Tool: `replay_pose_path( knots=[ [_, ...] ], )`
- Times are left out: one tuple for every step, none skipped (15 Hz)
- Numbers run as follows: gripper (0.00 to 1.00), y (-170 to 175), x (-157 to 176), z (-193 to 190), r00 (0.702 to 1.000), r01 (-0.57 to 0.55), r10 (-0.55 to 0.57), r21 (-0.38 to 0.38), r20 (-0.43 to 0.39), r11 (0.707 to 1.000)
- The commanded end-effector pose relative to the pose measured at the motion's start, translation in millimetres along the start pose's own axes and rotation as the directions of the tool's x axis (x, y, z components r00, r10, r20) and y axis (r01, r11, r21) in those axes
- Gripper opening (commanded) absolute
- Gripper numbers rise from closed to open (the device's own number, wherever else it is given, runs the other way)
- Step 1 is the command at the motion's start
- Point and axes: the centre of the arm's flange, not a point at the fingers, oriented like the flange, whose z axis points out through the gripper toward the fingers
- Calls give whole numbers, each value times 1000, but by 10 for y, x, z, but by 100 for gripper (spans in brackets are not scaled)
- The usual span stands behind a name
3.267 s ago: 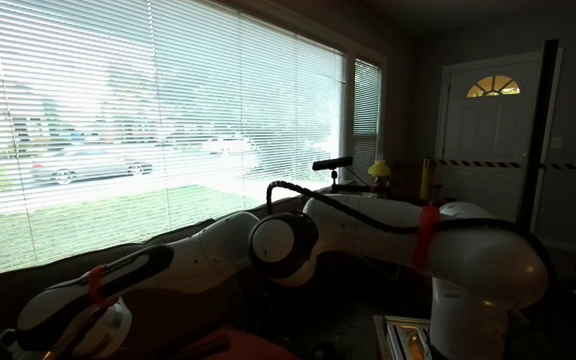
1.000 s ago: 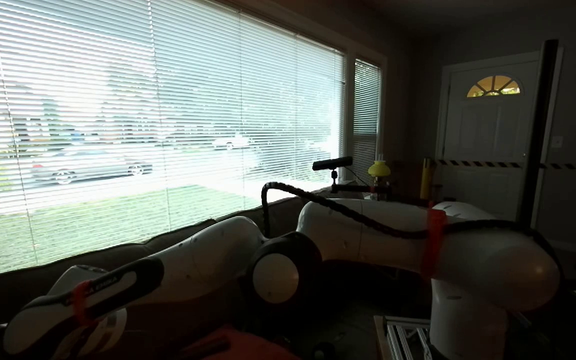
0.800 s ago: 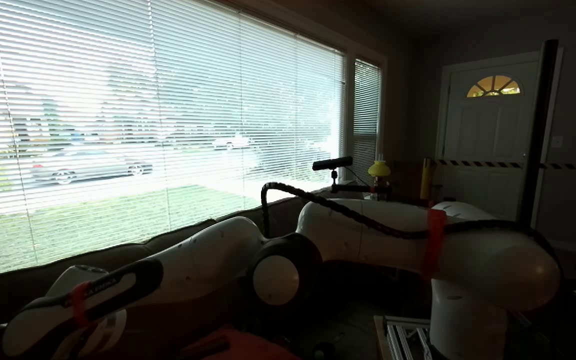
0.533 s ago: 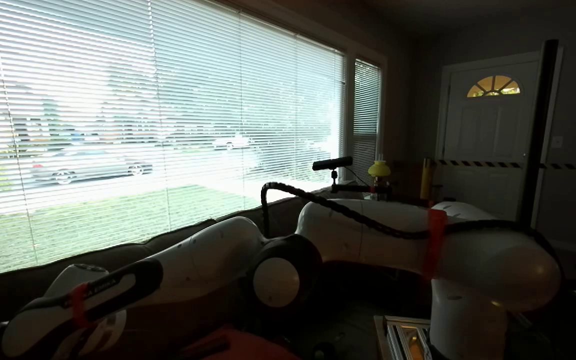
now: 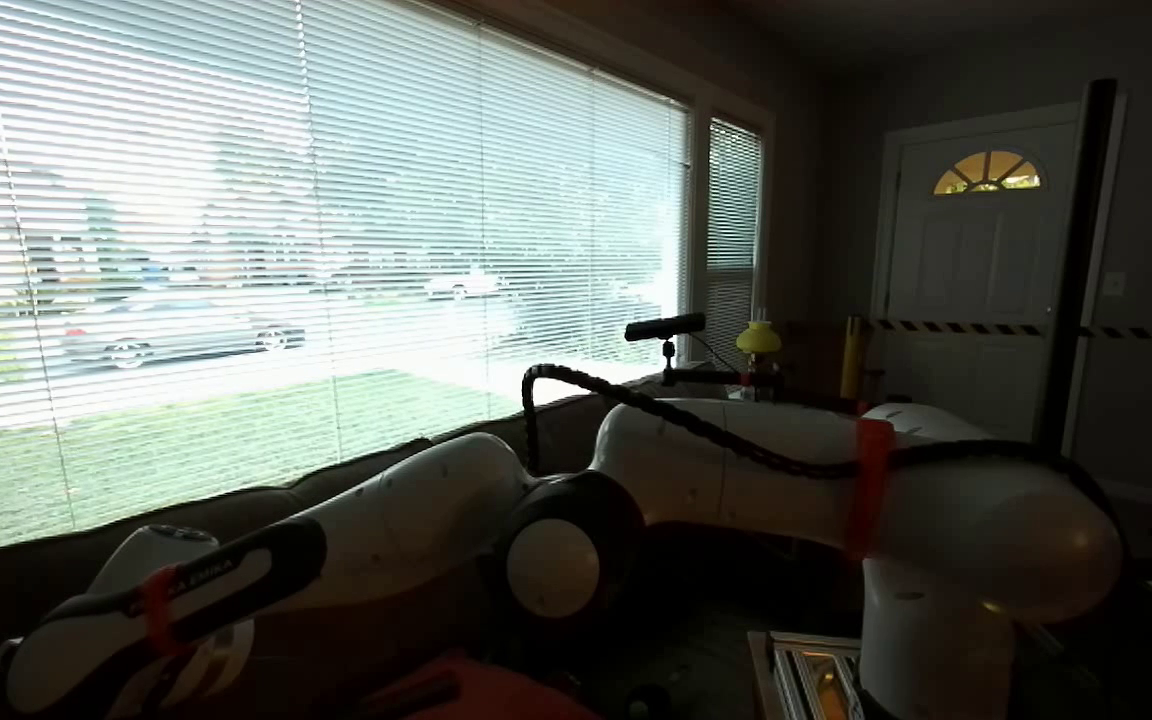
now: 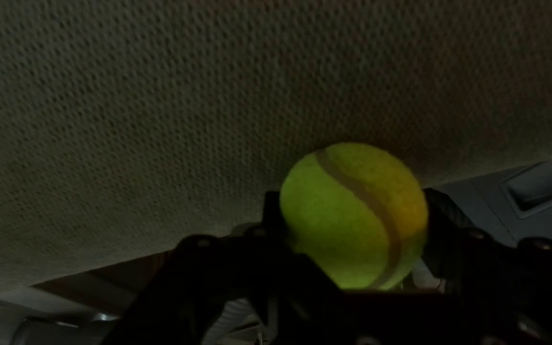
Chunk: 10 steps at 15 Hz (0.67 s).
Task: Pick the tennis ball up and place it on the left armrest of the couch
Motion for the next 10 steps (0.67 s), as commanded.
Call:
replay_pose_path(
  knots=[
    [52, 189, 134, 221, 1000, -12, 13, -9, 25, 1000],
    [64, 187, 133, 218, 1000, -13, 13, -9, 26, 1000],
    [77, 186, 132, 218, 1000, -14, 14, -9, 26, 1000],
    [88, 187, 130, 215, 1000, -15, 16, -9, 27, 1000],
    [97, 189, 124, 215, 999, -16, 16, -10, 29, 1000],
    [100, 195, 120, 213, 999, -18, 18, -12, 32, 1000],
    [100, 202, 114, 212, 999, -20, 20, -14, 34, 1000],
    [100, 207, 113, 211, 999, -21, 21, -16, 36, 1000],
    [100, 209, 110, 212, 999, -22, 22, -17, 37, 1000],
    [100, 211, 108, 213, 999, -22, 23, -18, 38, 1000]
  ],
)
